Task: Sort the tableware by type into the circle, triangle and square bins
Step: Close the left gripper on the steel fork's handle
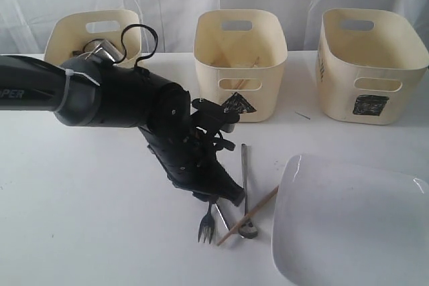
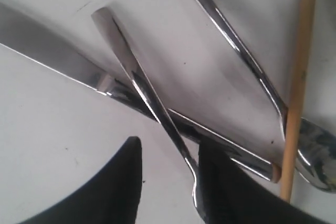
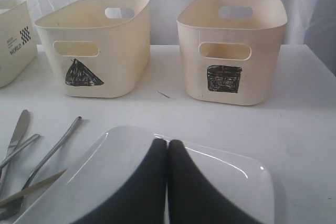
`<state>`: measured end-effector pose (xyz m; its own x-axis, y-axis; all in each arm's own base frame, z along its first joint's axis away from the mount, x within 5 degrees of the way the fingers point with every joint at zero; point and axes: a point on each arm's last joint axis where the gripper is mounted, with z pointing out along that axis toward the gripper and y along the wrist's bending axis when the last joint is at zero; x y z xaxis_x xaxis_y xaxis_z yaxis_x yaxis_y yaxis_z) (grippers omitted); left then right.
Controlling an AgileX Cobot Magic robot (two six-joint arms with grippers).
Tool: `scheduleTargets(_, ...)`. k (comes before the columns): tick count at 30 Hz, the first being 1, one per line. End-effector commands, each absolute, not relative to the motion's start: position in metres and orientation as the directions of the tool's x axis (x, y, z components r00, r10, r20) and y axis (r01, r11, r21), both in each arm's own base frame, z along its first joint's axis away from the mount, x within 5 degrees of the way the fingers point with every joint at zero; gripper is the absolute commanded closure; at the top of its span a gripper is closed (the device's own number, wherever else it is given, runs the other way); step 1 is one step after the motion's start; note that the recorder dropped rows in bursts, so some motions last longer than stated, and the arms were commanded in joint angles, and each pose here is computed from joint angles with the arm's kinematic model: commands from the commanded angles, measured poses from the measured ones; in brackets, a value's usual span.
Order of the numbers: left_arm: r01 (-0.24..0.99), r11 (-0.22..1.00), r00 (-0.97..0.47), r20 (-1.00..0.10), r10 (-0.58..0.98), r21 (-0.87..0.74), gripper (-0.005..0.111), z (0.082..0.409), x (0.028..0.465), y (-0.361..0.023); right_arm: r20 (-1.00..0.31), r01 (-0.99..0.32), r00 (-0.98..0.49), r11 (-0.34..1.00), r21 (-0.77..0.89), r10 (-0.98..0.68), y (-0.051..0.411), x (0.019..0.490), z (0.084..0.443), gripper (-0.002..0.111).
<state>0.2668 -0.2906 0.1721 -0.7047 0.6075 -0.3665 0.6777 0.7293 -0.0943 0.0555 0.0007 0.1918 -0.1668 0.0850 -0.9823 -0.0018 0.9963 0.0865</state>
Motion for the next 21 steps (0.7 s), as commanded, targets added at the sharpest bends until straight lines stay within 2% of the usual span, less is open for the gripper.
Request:
scheduleTargets(1,0.642,0.758,-0.741,-0.349,0.573,-0.118,0.065,0.1649,0.2674,-0.2906,-0.984,0.000,-0.158,0.997,0.081,0.080,0.0005,0.0553,0.1909,0.108)
scheduleTargets(21,0.624,0.772,-0.768,-0.277,0.577,-0.122,0.068,0.1583,0.2636,-0.2877,-0.984,0.000,-0.158,0.997,0.081,0.080,0.0005,0.0553,0.1909,0.108)
